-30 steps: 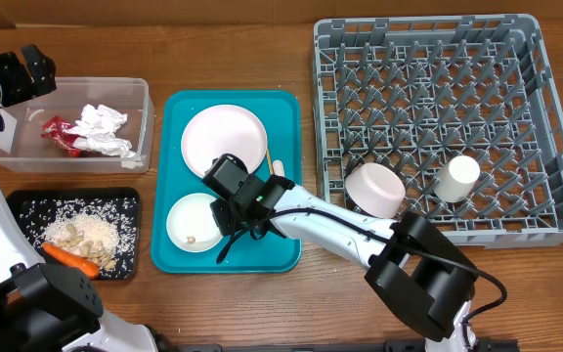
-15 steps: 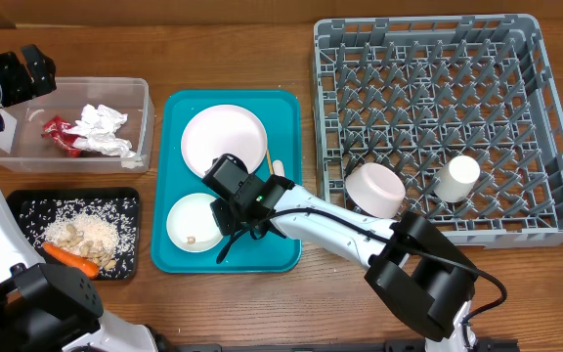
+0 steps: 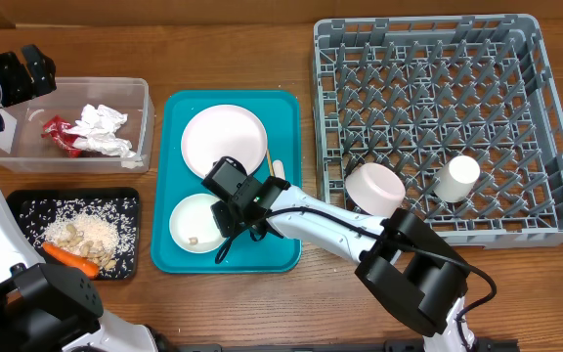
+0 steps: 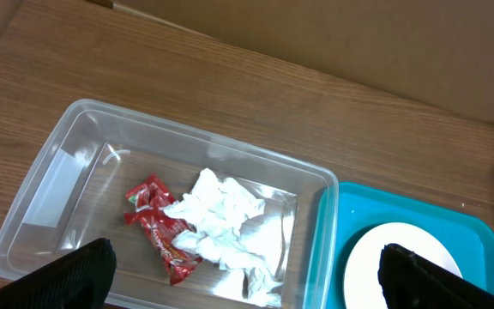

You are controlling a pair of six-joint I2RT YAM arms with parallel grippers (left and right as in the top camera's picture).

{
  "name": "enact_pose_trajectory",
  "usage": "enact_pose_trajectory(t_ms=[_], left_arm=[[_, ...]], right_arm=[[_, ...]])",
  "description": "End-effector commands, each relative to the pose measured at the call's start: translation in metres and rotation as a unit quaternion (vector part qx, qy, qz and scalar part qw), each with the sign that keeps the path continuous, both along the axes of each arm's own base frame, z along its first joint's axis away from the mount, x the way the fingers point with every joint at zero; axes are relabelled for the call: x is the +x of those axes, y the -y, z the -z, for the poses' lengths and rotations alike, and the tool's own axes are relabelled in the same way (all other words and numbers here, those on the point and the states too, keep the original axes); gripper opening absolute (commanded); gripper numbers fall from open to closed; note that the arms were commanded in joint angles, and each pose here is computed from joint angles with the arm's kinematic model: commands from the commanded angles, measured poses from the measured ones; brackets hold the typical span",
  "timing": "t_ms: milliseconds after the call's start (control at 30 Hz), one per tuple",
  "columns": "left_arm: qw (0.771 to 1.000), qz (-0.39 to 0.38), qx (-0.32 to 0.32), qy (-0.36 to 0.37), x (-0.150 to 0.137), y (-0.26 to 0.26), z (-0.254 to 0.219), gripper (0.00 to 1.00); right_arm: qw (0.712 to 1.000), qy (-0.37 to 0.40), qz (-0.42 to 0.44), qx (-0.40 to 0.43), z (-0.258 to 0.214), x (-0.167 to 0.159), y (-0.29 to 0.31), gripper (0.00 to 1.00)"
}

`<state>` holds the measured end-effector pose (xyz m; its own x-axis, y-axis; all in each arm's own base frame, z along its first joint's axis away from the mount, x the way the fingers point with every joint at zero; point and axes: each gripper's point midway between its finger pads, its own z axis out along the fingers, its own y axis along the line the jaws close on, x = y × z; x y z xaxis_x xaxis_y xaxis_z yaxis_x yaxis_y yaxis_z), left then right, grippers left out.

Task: Sort waste into correct bins and load items into the dishwasher rack
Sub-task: 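Lower the right gripper onto the white bowl rim and grasp it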

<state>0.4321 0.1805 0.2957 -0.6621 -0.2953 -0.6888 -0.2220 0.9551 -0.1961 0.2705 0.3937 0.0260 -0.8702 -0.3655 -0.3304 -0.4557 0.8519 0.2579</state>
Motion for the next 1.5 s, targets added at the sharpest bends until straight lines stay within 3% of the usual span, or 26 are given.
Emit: enact_pose_trajectory(t_ms=[0,300,1100,1467], left_arm=[[1.000,0.000,-0.005,0.013,0.000,0.001,-0.009,1.00],[1.000,0.000,-0.005,0.013,0.000,0.001,-0.009,1.00],[1.000,0.000,-0.005,0.013,0.000,0.001,-0.009,1.00],[1.000,0.000,-0.005,0.013,0.000,0.001,-0.009,1.00]], right_arm=[[1.000,0.004,-0.002,0.004,-0.002,0.000,-0.004,0.26],[1.000,0.009,-0.002,0.010,-0.013,0.002,-0.006,0.15],[1.000,0.018,-0.003,0.022,-0.027,0.007,-0.011,0.20],[1.000,0.014,-0.003,0.016,-0.025,0.005,-0.009,0.07]])
